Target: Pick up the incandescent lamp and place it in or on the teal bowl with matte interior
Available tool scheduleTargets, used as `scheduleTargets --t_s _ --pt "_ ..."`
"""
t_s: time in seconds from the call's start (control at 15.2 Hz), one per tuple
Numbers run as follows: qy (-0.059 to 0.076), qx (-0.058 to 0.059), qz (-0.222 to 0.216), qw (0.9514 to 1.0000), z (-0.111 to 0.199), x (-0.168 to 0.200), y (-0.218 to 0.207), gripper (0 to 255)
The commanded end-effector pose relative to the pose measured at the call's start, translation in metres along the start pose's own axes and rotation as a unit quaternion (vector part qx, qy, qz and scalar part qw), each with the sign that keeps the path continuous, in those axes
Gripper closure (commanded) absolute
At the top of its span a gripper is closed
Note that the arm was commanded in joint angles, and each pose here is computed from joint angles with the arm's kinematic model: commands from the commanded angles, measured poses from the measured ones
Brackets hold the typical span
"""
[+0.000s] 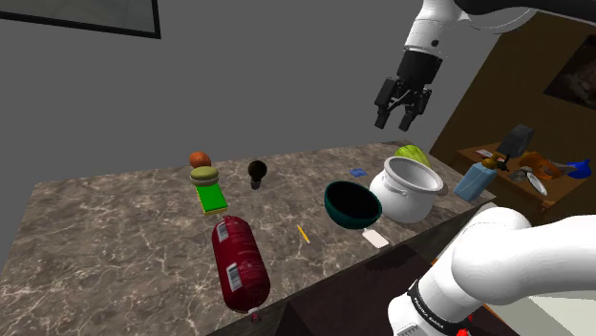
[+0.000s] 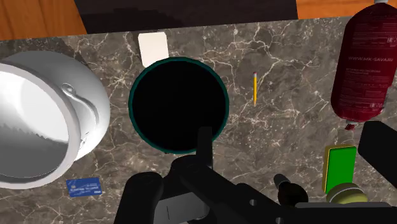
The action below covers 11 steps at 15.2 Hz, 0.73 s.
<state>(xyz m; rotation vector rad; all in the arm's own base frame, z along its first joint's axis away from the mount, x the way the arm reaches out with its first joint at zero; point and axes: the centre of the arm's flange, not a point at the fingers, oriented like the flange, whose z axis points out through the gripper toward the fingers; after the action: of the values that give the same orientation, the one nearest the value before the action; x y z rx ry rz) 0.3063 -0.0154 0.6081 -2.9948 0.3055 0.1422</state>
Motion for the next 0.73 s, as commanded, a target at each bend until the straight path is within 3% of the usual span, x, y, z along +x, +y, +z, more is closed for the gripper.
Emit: scheduleTargets --t_s 0.0,0.66 --pt "0.000 0.000 0.000 1.0000 0.000 0.000 0.000 0" --pt "-0.007 -0.016 -0.025 0.9995 0.073 0.105 -0.044 0"
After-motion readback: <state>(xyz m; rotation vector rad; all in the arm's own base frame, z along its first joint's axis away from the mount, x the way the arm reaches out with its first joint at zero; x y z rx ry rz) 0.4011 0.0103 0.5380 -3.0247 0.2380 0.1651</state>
